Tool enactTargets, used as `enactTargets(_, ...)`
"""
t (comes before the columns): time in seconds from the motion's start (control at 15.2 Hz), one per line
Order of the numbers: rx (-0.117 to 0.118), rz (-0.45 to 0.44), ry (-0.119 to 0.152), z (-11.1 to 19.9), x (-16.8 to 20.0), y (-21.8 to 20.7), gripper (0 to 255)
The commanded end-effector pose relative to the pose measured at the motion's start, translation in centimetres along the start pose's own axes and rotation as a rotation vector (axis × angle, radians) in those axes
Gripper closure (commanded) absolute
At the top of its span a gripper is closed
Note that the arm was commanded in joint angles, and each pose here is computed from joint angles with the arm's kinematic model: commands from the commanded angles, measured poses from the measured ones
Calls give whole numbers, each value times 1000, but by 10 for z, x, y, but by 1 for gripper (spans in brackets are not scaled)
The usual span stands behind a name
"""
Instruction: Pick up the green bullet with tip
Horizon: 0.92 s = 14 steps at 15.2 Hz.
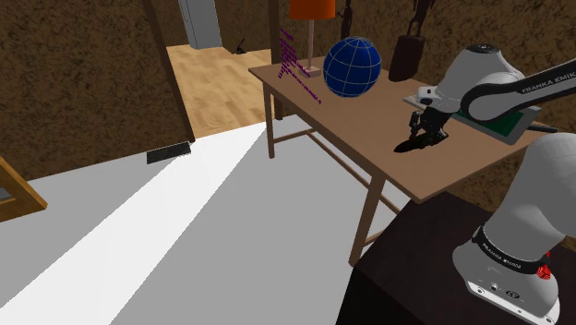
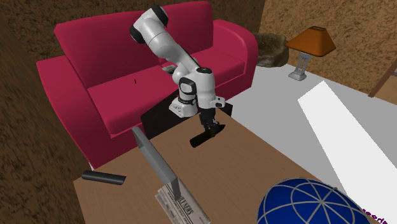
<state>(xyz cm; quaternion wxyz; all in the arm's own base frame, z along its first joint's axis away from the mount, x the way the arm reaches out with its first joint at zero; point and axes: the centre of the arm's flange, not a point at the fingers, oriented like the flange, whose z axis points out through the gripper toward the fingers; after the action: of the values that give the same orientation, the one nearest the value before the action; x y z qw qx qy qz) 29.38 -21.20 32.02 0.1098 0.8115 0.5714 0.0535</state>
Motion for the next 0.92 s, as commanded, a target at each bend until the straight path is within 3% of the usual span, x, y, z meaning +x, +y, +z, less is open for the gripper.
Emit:
enactTargets(0.0,0,0,0,0,0,0,255)
enactTargets(0.86,0,0,0,-61,-3,15,255)
